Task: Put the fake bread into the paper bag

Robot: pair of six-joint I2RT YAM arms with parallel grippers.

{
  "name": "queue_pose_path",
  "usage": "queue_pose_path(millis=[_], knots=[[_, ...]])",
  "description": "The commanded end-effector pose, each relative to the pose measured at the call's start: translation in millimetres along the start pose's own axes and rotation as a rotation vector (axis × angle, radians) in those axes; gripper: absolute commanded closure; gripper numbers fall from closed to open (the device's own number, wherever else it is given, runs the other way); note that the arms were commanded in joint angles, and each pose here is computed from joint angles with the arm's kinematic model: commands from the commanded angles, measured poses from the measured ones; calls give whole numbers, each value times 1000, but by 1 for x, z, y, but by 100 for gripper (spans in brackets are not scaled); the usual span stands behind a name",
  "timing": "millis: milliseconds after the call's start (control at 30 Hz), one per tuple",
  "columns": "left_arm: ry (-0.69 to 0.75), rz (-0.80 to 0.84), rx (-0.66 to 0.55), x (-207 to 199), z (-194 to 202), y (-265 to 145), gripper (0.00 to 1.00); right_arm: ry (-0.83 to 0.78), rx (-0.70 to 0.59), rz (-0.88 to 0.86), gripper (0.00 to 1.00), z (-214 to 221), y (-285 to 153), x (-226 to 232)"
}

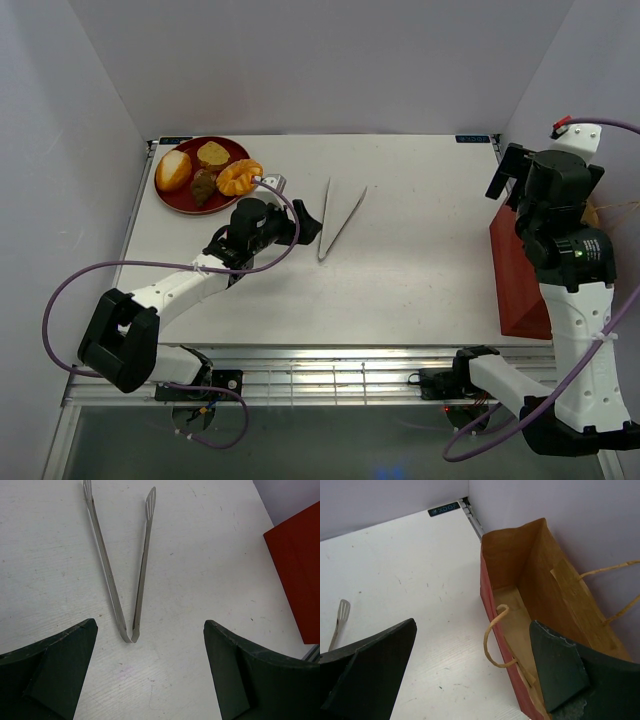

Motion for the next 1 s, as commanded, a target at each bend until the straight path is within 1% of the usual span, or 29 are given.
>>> queue_pose_path(millis=[0,67,100,333,467,667,700,733,767,833,867,900,933,967], knots=[[6,40,-3,-10,-4,-2,2,-11,73,29,0,23,7,2],[5,47,1,-12,-4,-2,2,-21,101,21,0,32,11,7],[4,44,7,-11,-3,-3,2,-25,111,11,3,36,13,9],[9,-48,19,1,-4,-4,2,-50,171,-22,11,55,24,22],[8,-76,21,5,-4,-3,2,-57,192,-31,15,62,30,28],[-2,-115,12,13,-1,0,2,-59,200,-29,25,65,37,32],[-1,-122,15,16,0,1,2,-56,197,-29,31,64,38,32],[4,-124,17,17,1,3,2,-56,198,-30,34,64,40,33],[7,-132,28,21,5,8,2,-51,198,-30,41,63,40,33],[24,-132,43,20,5,15,2,-40,185,-37,48,58,42,34],[30,-144,66,25,10,21,2,-36,180,-41,53,57,43,35],[39,-139,63,22,6,25,2,-29,176,-50,64,56,45,37],[50,-146,65,22,7,28,2,-27,176,-55,69,55,46,39],[59,-159,79,26,11,34,2,-22,175,-61,79,53,46,39]])
Point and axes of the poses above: each gripper's point midway between its finger pads, its own y axis out along the fingers, its own x axis along the line the jaws close on, z = x × y, the point moved 3 cm from there along -y, back along the fingers, and after that the axes turned 14 degrees about -y, right-handed, at the moved point
